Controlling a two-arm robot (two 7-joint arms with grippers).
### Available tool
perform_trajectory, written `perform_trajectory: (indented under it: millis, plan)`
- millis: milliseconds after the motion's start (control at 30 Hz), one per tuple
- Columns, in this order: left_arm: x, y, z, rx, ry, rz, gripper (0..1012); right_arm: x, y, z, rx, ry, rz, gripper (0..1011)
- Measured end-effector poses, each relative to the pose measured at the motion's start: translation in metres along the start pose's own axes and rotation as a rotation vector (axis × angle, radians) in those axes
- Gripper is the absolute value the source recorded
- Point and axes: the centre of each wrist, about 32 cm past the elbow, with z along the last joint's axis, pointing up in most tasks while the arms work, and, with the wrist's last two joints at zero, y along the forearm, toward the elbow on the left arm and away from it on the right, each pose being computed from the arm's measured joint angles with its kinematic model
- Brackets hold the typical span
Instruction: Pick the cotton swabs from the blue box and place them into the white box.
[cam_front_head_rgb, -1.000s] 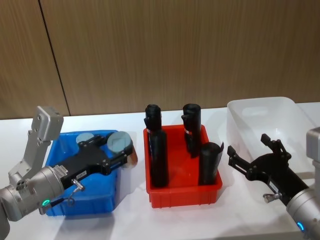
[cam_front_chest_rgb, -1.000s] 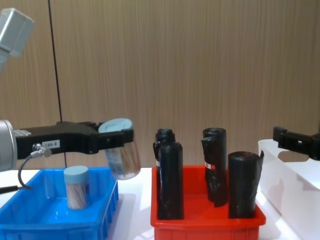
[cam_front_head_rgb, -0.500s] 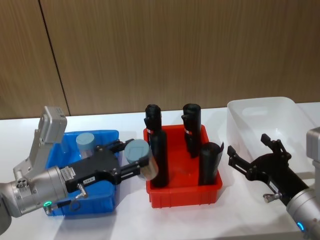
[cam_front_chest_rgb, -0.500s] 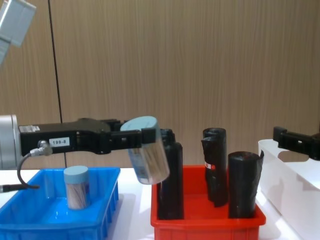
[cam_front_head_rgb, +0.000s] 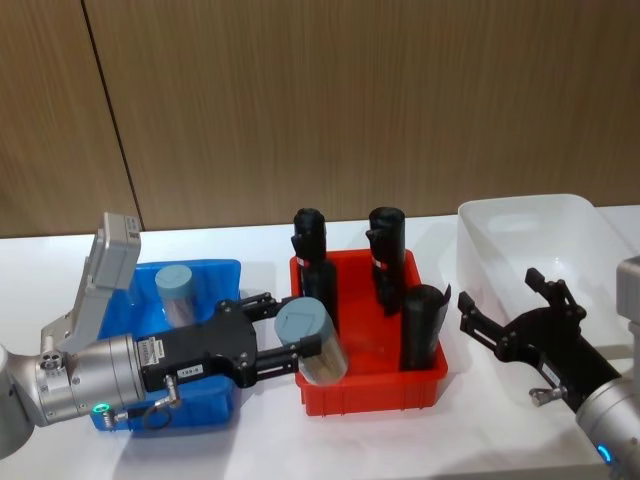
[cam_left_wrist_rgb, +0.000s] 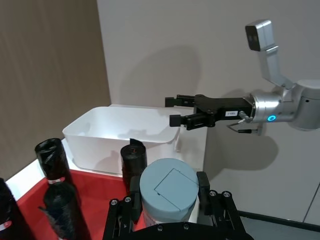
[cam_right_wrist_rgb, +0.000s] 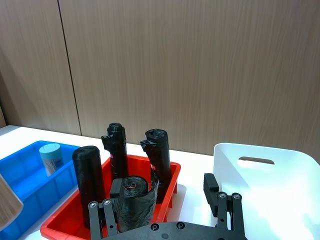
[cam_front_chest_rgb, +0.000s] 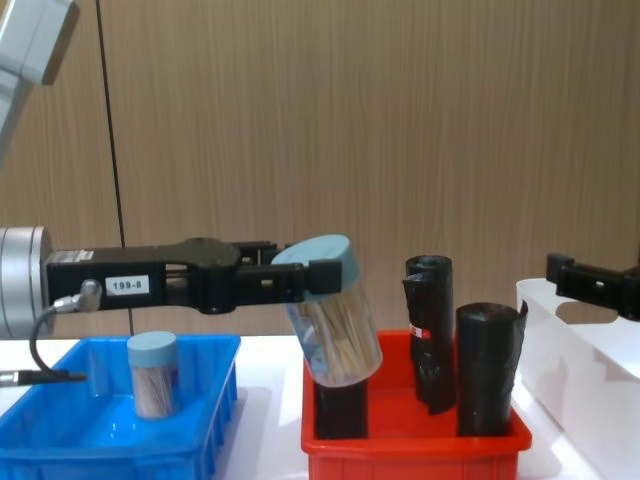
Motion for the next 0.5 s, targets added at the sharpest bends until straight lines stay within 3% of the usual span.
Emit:
perform_trajectory:
  millis: [500]
  plan:
    - [0.0032, 0.0008, 0.0002, -0.001, 0.007, -0.037, 671, 0.0005, -0.0001, 0.0001, -0.001, -0.002, 0.006, 1002]
